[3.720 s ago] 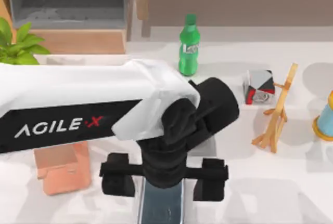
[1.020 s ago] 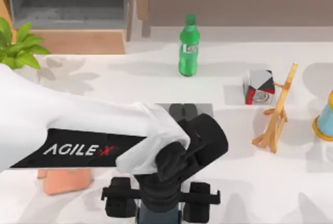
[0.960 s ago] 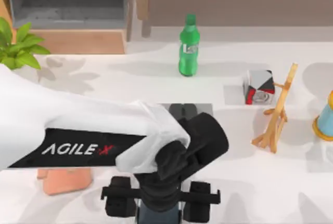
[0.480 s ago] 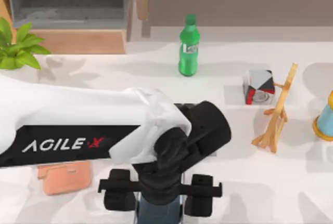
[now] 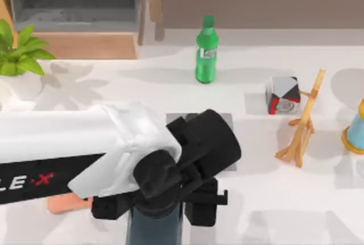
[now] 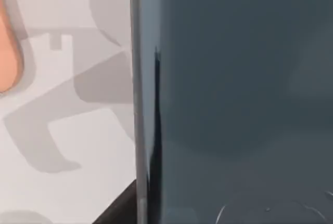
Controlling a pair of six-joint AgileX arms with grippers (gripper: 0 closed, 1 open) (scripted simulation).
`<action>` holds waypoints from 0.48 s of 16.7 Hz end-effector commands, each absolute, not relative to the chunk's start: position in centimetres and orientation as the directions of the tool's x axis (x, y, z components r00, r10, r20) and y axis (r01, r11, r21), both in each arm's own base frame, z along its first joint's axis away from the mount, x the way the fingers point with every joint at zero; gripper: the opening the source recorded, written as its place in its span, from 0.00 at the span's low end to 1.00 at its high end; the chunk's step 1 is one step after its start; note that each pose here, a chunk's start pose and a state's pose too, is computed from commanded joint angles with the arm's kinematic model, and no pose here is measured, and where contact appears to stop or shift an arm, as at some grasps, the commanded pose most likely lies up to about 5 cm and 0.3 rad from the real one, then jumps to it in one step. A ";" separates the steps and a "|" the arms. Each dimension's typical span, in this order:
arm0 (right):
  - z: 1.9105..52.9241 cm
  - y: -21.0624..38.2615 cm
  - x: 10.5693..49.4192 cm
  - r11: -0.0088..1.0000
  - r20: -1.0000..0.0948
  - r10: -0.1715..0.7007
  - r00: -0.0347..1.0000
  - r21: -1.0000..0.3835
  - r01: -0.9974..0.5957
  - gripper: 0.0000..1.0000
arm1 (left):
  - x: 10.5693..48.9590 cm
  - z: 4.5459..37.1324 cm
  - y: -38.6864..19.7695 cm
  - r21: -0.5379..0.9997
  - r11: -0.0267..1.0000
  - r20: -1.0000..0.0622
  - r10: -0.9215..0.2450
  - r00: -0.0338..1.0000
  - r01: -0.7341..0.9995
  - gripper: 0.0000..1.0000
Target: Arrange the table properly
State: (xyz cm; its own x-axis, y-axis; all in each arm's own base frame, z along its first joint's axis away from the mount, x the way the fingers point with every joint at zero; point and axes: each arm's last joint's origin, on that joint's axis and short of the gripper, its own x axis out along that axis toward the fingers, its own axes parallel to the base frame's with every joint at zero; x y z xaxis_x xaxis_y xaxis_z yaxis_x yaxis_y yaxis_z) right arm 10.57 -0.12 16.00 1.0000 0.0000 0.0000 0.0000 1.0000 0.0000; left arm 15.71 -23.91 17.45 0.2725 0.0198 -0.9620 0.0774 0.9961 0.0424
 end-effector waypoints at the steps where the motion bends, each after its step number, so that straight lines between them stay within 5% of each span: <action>1: 16.0 -0.1 10.6 1.000 0.000 0.000 1.000 0.000 0.000 1.00 | 15.2 18.2 -23.2 0.054 0.996 -0.941 0.028 0.336 0.067 0.00; 8: 16.0 -0.1 10.6 1.000 0.000 0.000 1.000 0.000 0.000 1.00 | 11.2 21.7 -16.3 0.060 0.995 -0.655 0.100 0.749 -0.080 0.00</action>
State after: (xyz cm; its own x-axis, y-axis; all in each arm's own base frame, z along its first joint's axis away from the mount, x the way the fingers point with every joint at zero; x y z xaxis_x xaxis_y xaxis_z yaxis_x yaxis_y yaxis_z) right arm 10.57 -0.12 16.00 1.0000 0.0000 0.0000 0.0000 1.0000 0.0000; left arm 11.21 -16.32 21.75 0.7492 0.0996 -0.6549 -0.0796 0.9950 0.0603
